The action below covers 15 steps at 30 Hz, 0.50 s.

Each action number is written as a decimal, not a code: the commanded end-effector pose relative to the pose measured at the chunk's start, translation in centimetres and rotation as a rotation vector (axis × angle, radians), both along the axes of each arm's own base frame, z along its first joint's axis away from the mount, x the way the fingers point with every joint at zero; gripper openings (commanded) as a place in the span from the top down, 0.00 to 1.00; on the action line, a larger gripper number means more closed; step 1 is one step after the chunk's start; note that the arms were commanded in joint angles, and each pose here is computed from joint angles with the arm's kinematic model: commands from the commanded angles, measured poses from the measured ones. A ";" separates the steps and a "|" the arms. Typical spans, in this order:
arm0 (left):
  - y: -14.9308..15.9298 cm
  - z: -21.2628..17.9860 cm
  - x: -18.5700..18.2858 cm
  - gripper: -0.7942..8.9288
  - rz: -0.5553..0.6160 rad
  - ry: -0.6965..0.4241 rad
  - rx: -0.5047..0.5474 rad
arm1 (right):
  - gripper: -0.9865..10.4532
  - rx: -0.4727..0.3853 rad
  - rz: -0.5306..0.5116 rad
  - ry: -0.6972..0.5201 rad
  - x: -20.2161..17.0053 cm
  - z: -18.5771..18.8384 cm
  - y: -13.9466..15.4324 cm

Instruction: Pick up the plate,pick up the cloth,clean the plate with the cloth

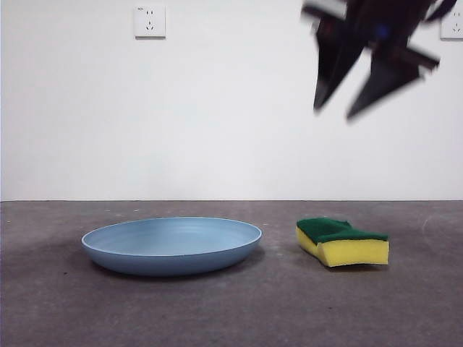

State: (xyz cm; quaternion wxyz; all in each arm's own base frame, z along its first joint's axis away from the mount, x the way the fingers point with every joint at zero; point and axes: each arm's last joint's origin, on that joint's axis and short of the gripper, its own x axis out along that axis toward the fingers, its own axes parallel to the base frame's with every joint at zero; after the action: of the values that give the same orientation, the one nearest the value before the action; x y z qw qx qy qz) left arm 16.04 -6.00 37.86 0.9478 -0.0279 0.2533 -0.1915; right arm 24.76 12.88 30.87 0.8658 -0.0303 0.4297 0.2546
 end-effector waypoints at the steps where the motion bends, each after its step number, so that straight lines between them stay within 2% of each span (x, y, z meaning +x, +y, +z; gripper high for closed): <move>1: 0.0 -0.1 0.0 0.93 -0.008 -0.005 0.015 | 0.93 0.045 0.056 -0.093 -2.2 2.4 -0.9; 5: 0.0 -0.1 -0.1 0.93 -0.027 -0.027 0.052 | 0.93 0.085 0.060 -0.226 -5.1 5.3 -2.4; 8: 0.2 0.2 -0.6 0.93 -0.044 -0.057 0.075 | 0.93 0.067 0.015 -0.289 -6.4 6.1 -3.2; 13: 0.4 -0.7 -2.3 0.93 -0.067 -0.079 0.076 | 0.93 0.053 -0.011 -0.357 -8.6 5.3 -3.9; 15: 0.6 -1.8 -2.8 0.93 -0.043 -0.083 0.093 | 0.93 0.053 -0.027 -0.395 -9.6 4.2 -4.3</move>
State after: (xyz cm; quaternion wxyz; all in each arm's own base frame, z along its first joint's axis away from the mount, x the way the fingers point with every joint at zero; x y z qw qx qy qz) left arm 13.21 -5.42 36.99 0.9543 0.0187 0.2150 -0.2067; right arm 15.40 8.62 36.00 0.9376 -0.0449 0.2419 0.2456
